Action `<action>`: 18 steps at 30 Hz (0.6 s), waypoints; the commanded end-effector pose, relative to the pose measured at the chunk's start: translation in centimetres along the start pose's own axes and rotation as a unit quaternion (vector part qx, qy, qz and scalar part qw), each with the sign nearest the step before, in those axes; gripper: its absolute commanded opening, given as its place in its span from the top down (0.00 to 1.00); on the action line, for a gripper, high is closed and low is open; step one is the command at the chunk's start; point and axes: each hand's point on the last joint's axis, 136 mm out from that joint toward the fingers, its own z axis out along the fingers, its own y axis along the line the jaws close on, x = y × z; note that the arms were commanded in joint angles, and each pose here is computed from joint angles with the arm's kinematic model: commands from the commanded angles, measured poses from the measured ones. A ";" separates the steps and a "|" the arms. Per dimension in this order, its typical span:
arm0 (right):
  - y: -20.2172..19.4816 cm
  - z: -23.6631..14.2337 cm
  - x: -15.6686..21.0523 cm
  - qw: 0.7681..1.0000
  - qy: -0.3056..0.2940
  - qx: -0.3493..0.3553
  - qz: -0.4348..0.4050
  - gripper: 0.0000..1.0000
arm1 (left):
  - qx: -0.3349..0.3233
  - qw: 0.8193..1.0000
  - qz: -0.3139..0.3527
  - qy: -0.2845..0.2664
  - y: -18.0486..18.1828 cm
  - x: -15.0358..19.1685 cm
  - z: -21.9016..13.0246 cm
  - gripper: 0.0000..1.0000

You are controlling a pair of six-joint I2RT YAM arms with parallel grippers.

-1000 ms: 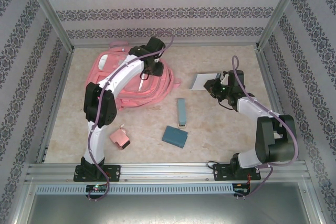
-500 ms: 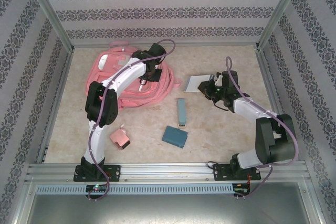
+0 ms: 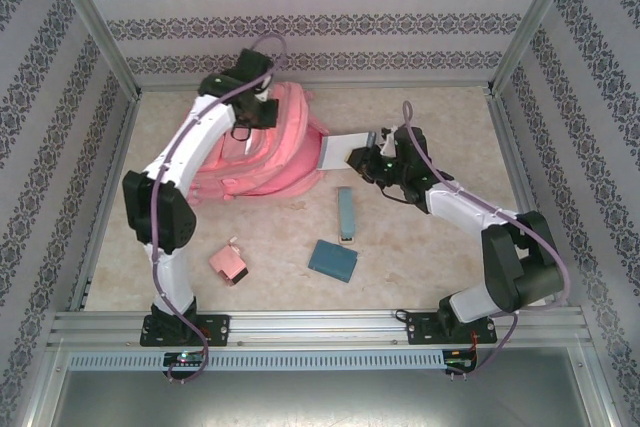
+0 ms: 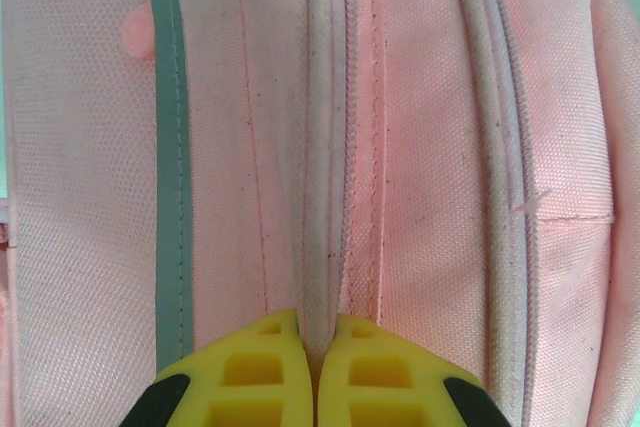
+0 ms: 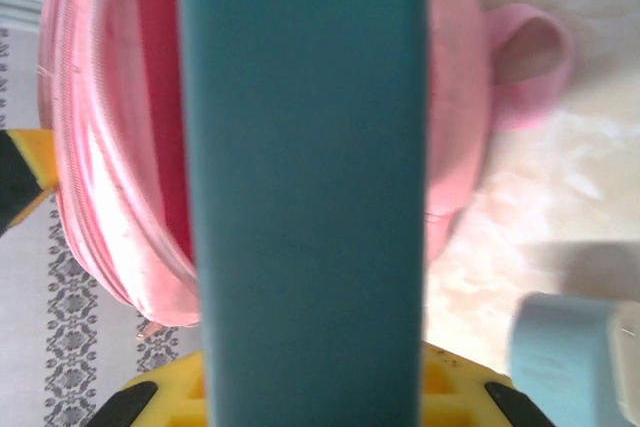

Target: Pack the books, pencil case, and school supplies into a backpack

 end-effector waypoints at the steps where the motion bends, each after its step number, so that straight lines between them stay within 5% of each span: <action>1: 3.8 1.4 -1.0 0.998 -0.012 -0.051 -0.026 1.00 | 0.063 0.997 -0.034 -0.036 -0.2 -2.0 -4.0 1.00; 11: 7.9 8.9 0.4 0.993 0.013 -0.115 -0.010 1.00 | 0.175 0.976 -0.104 -0.075 1.2 -4.3 -7.3 1.00; 18: 9.9 15.5 1.8 0.991 0.036 -0.127 0.007 1.00 | 0.197 0.970 -0.117 -0.082 1.0 -5.0 -7.9 1.00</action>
